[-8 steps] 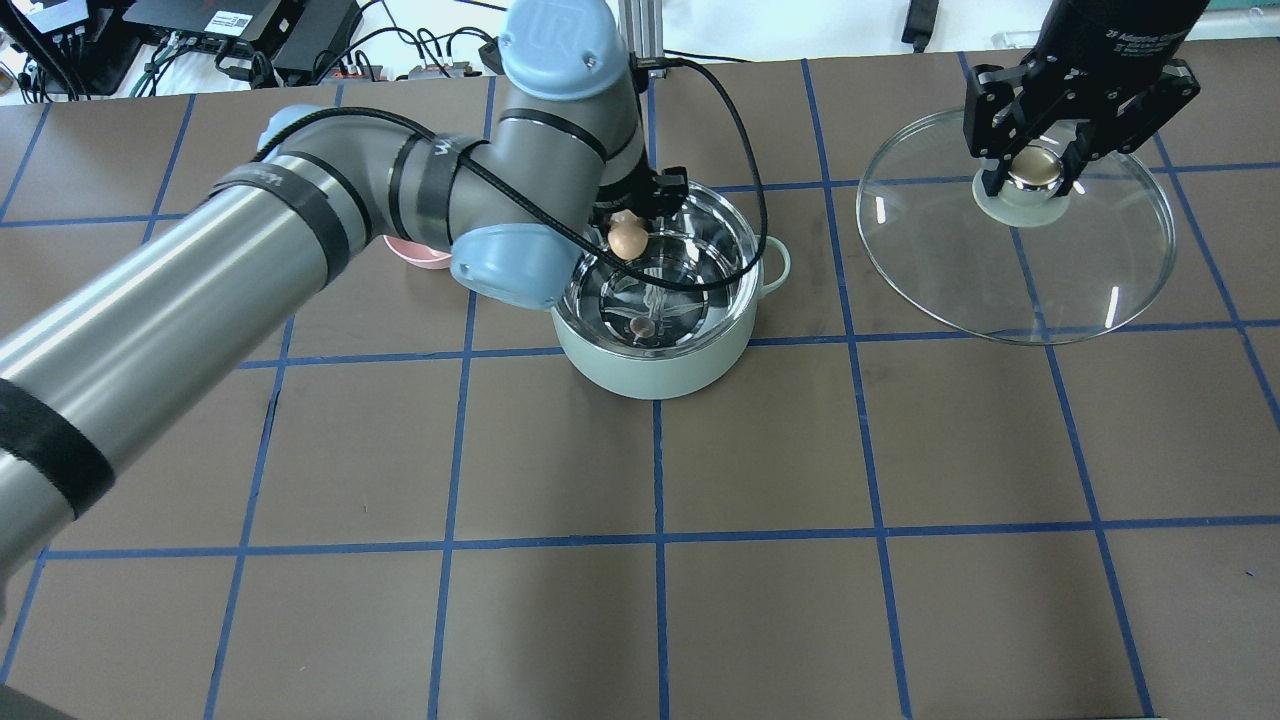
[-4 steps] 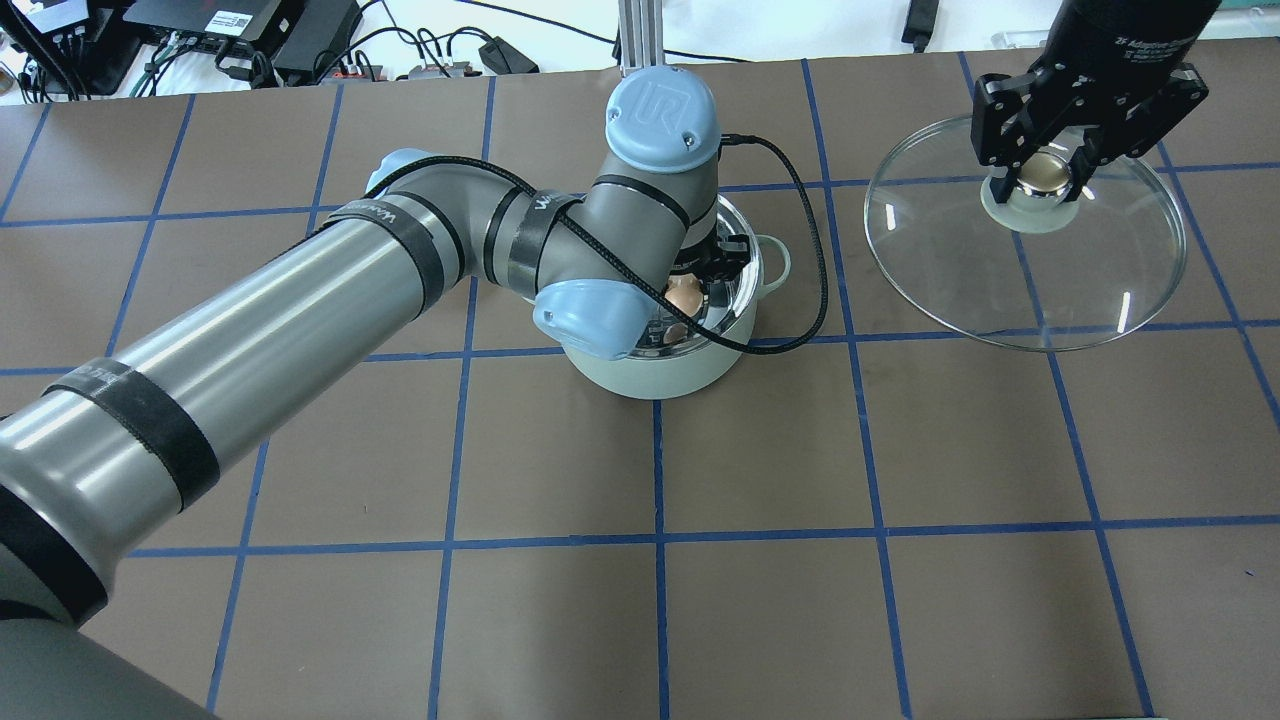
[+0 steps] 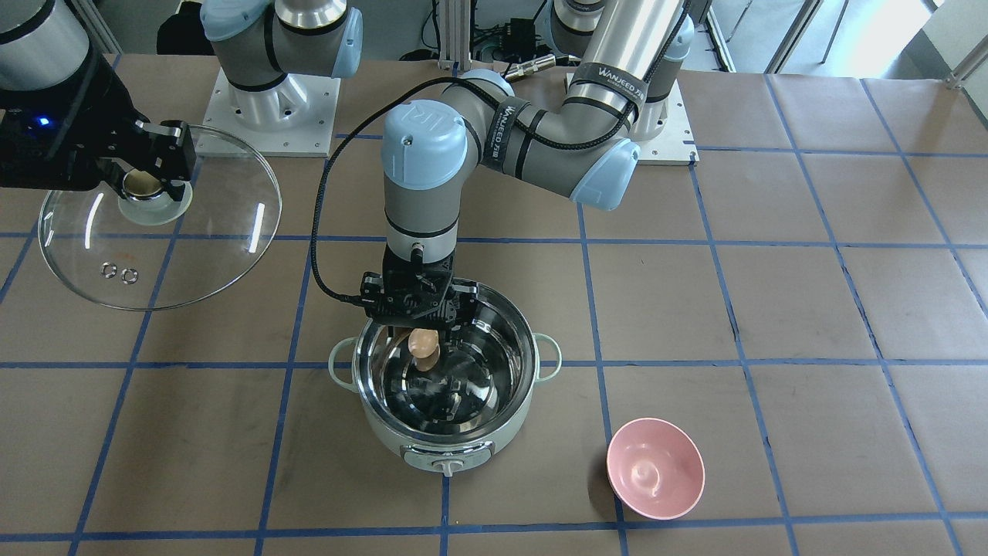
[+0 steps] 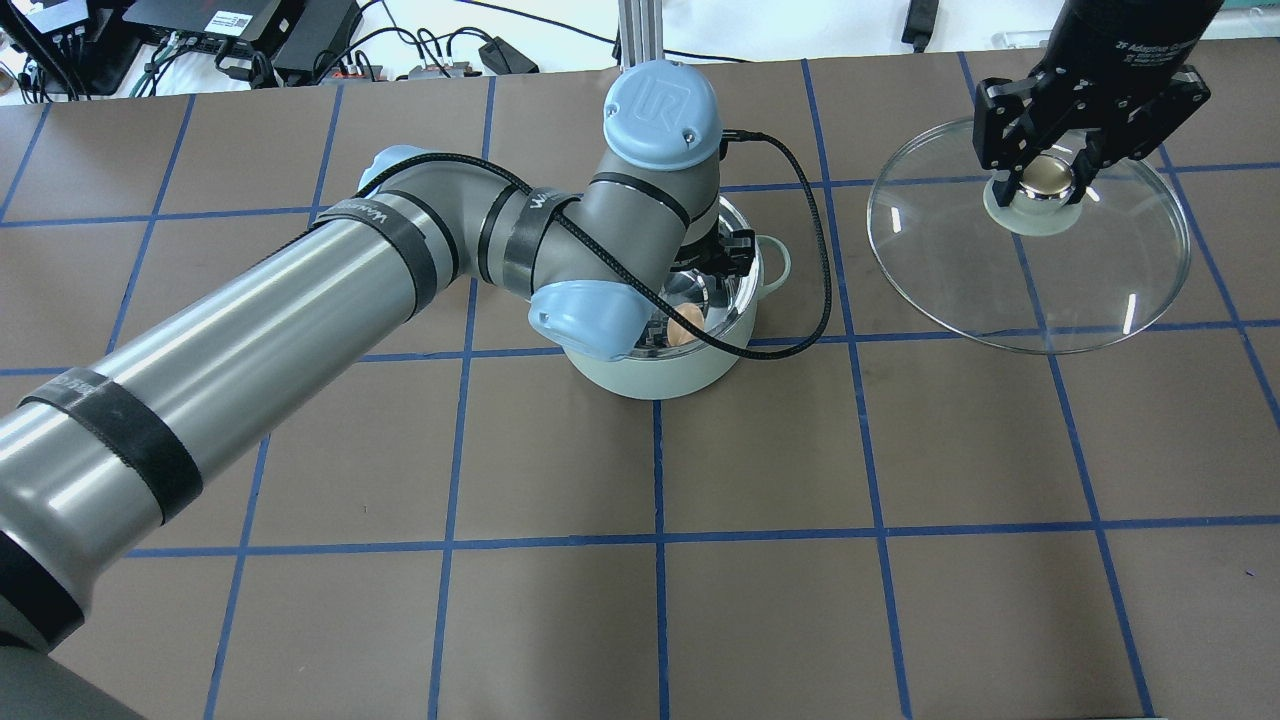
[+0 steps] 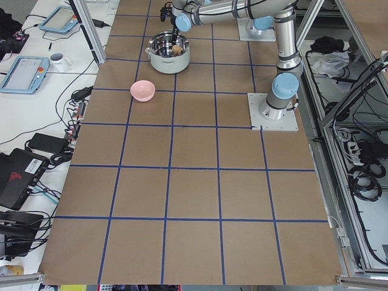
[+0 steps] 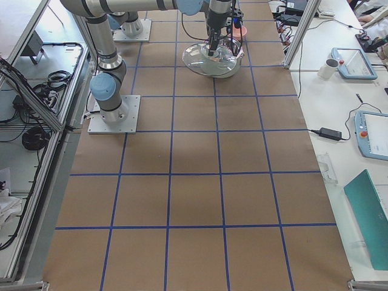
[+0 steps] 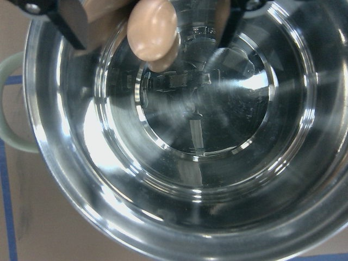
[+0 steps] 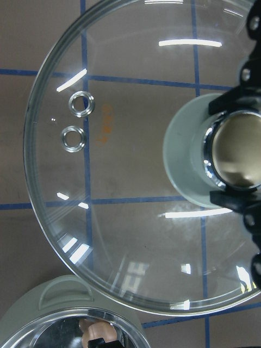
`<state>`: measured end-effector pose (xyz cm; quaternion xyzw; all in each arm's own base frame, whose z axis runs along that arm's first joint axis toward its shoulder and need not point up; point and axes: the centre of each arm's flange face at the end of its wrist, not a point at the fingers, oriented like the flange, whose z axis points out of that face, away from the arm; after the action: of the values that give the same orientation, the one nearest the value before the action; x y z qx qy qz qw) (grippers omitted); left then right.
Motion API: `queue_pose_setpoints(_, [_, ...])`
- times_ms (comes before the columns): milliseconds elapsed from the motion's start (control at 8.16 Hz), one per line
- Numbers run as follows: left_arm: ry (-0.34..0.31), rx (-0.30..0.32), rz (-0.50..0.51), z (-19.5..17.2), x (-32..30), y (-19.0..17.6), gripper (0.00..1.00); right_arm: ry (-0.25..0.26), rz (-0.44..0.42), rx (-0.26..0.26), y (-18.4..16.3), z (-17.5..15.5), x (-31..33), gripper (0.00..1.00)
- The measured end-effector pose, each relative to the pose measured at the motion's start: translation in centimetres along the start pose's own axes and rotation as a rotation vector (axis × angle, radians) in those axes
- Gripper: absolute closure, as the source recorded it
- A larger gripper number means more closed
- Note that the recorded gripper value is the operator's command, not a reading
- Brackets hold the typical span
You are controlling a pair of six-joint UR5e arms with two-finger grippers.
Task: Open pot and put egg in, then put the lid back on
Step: 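Lower the egg into the open pot with the left gripper and release it, then withdraw the left gripper toward the bowl while the right carries the lid over the pot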
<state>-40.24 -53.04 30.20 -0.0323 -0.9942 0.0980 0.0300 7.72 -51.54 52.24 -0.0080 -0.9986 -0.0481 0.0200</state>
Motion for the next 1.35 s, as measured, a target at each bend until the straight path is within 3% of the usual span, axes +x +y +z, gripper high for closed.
queue_pose_setpoints(245, [0.005,0.029,-0.016,-2.0,-1.6,-1.1,0.0,0.001,-0.001,0.005,0.1,-0.2,0.0,1.0])
queue_pose_setpoints(490, [0.036,0.023,-0.089,-6.7,-6.0,-2.4,0.0,-0.003,-0.006,0.01,0.3,-0.4,-0.2,1.0])
queue_pose_setpoints(735, [0.039,-0.041,-0.145,-12.9,-12.7,-2.2,0.0,-0.025,-0.048,0.026,0.2,-0.3,-1.8,1.0])
queue_pose_setpoints(981, [0.004,-0.162,-0.176,-17.5,-18.1,0.5,0.0,-0.043,-0.129,0.064,-0.6,0.3,-5.9,1.0])
queue_pose_setpoints(1348, [-0.005,-0.24,-0.141,-21.1,-21.0,3.4,0.0,-0.065,-0.269,0.11,-2.1,2.8,-14.0,1.0])
